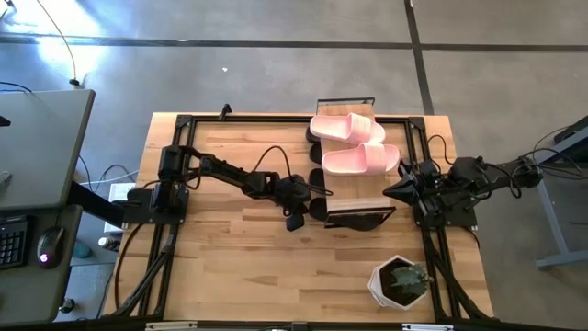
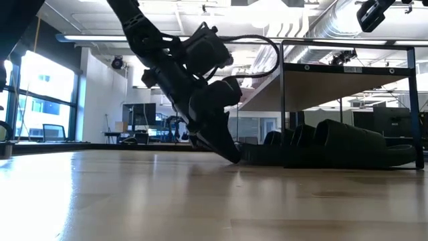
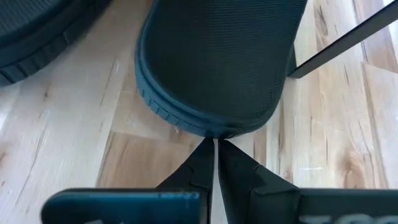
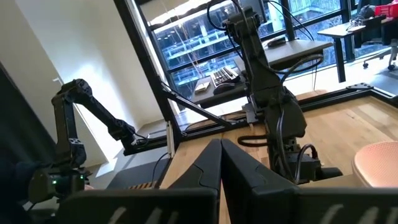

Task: Pick and place slides into the shelf
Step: Put the black slide under the shelf, then adjust the pink slides on the shelf

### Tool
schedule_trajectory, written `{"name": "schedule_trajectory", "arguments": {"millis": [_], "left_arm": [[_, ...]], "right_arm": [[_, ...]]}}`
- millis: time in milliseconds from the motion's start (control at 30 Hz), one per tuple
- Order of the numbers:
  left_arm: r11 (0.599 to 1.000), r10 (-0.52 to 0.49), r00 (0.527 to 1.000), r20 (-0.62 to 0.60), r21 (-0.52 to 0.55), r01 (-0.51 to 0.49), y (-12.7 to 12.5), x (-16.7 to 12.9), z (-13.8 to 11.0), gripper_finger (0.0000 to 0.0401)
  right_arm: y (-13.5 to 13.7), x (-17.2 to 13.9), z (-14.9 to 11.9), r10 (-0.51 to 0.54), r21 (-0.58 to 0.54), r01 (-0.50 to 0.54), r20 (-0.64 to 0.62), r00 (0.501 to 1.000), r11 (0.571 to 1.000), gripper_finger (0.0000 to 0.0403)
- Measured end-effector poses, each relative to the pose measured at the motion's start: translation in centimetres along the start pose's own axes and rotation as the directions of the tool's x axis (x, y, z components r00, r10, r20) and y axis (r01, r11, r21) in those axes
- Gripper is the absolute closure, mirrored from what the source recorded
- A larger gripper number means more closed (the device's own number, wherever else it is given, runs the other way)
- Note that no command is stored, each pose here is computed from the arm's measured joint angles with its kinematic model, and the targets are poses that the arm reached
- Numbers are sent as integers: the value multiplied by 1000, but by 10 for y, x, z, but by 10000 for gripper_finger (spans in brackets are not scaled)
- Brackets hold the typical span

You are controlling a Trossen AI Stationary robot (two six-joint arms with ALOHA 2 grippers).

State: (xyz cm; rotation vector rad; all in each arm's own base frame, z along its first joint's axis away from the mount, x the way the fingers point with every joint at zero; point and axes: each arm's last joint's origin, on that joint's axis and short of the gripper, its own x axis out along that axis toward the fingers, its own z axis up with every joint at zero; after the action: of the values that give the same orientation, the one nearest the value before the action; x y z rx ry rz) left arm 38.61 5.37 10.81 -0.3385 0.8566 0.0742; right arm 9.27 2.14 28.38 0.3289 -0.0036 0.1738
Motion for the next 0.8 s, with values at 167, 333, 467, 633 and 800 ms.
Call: {"name": "schedule_trajectory", "arguments": {"millis": [167,333,467,633,800], "left_arm": [[1000,1,1000,-5,0,-1,0,0,0,389],[1000,14,1000,-2,0,-14,-1,-3,1,389],[998,64,998,6,-3,-64,-1,-8,3,389],[995,100,995,-19,-6,-100,0,-11,1,389],[992,123,992,-18,-6,-123,0,-15,2,389]], "right_arm": [[0,0,0,-1,12,1,-2,1000,1000,403],[0,0,-1,-5,18,5,-13,1000,1000,403],[-1,0,-2,-7,26,7,-17,1000,1000,403],[-1,0,-2,-21,39,22,-17,1000,999,403],[1,-5,8,-39,29,39,-17,999,999,403]]}}
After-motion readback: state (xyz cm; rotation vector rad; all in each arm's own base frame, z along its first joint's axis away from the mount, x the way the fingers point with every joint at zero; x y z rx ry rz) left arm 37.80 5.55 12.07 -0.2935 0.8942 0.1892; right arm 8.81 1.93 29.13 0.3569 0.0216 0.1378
